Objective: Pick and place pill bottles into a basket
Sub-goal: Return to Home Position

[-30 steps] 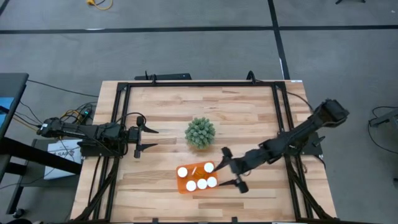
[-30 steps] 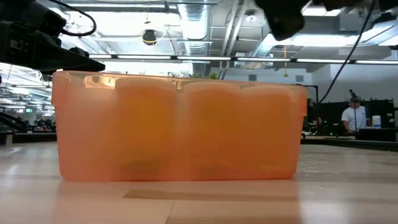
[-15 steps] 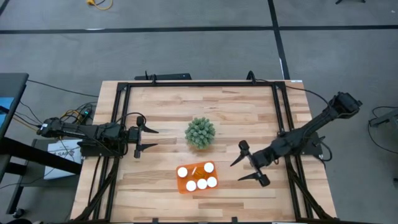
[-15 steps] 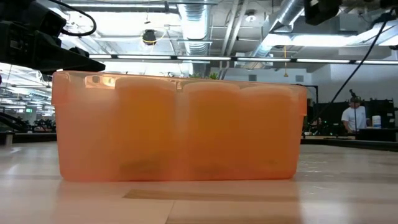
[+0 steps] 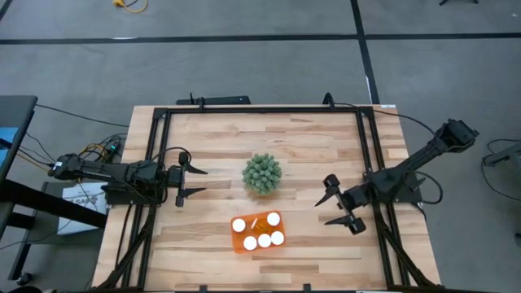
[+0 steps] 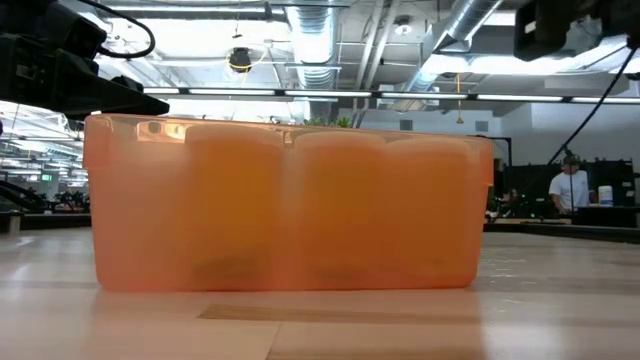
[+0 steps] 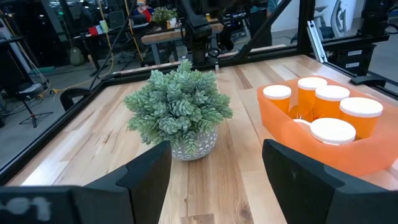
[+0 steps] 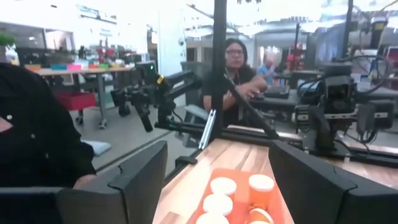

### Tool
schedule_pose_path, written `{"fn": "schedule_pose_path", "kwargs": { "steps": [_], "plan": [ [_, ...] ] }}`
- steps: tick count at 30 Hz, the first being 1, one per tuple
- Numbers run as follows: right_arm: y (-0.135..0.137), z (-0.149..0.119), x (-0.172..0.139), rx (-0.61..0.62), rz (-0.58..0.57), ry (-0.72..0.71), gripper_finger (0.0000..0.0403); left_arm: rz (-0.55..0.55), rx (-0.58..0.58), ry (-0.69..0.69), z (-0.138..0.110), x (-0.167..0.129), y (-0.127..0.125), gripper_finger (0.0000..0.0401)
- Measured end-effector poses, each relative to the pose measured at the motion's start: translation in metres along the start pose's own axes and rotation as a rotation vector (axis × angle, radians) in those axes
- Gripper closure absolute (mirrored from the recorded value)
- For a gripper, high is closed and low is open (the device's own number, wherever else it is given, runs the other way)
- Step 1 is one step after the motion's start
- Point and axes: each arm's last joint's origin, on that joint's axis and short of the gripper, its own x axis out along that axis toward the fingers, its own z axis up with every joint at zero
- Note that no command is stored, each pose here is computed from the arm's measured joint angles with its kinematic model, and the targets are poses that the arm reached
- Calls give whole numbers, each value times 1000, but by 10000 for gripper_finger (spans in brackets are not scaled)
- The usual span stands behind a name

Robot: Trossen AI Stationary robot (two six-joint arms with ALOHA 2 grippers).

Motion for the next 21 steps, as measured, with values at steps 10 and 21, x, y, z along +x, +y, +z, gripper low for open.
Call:
{"fn": "schedule_pose_path", "kwargs": {
  "steps": [10,21],
  "plan": [
    [-4,-15,-31,-40,-91,-51,127,0,-5,0,0,0,0,159],
    [-18,-15,-44,-149,-231,-31,127,0,-1,0,0,0,0,159]
  ]
}}
